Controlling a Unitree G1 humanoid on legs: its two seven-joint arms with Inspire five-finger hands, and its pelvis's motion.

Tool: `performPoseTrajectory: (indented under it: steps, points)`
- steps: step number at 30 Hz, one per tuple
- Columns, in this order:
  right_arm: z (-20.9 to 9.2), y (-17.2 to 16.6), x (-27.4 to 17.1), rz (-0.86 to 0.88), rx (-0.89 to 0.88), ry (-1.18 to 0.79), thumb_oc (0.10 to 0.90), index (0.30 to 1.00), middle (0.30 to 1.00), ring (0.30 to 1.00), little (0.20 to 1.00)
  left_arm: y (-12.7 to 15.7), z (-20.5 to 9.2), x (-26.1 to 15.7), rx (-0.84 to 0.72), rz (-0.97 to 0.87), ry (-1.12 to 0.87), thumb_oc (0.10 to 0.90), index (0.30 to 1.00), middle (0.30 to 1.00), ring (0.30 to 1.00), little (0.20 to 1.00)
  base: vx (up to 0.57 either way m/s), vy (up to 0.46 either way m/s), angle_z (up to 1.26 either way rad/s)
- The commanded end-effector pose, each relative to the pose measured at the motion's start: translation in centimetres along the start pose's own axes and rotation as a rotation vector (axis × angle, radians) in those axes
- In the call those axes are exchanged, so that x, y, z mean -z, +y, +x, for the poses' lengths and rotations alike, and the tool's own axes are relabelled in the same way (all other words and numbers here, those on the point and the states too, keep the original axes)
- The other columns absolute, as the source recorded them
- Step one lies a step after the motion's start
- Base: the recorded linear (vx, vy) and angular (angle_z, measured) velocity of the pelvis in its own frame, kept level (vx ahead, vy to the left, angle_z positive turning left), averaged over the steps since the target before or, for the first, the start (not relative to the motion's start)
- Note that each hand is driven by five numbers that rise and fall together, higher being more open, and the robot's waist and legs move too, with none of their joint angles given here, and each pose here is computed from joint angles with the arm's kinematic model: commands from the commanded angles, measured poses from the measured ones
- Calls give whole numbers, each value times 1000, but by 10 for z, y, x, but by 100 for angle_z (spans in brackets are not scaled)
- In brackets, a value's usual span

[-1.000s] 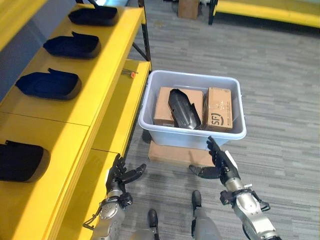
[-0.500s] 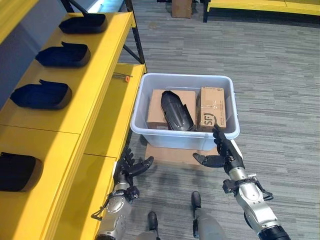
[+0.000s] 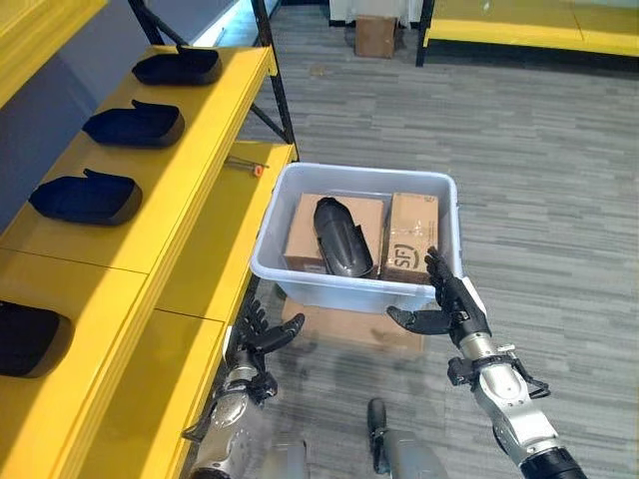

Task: Move parts from the plastic box to the shelf.

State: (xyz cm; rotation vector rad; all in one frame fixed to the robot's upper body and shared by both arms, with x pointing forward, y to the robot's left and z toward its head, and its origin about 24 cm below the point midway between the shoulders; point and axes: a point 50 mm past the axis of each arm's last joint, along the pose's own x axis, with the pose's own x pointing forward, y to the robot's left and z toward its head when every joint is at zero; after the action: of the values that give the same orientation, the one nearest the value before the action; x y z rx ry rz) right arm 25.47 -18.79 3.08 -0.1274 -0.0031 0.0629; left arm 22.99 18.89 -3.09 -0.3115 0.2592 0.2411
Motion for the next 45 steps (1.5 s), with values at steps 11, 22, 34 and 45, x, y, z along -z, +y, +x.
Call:
performPoseTrajectory:
  steps: [11,22,34,45]
  points:
    - [7,2,-41,-16,23,-245,900,1000,1000,1000,1000,-14,14,-46,46,34,-233,900,1000,1000,1000,1000,163,170,-39]
    - [12,13,-40,-5,-3,-231,900,1000,1000,1000,1000,-6,18,-58,13,59,-269,900,1000,1000,1000,1000,80,130,-11]
    - [19,15,-57,-42,-24,-298,900,1000,1000,1000,1000,-3,19,-64,8,65,-288,900,1000,1000,1000,1000,21,59,-9]
    - [37,33,-87,-93,-101,-403,900,1000,1000,1000,1000,-13,32,-90,33,90,-370,900,1000,1000,1000,1000,6,124,-12]
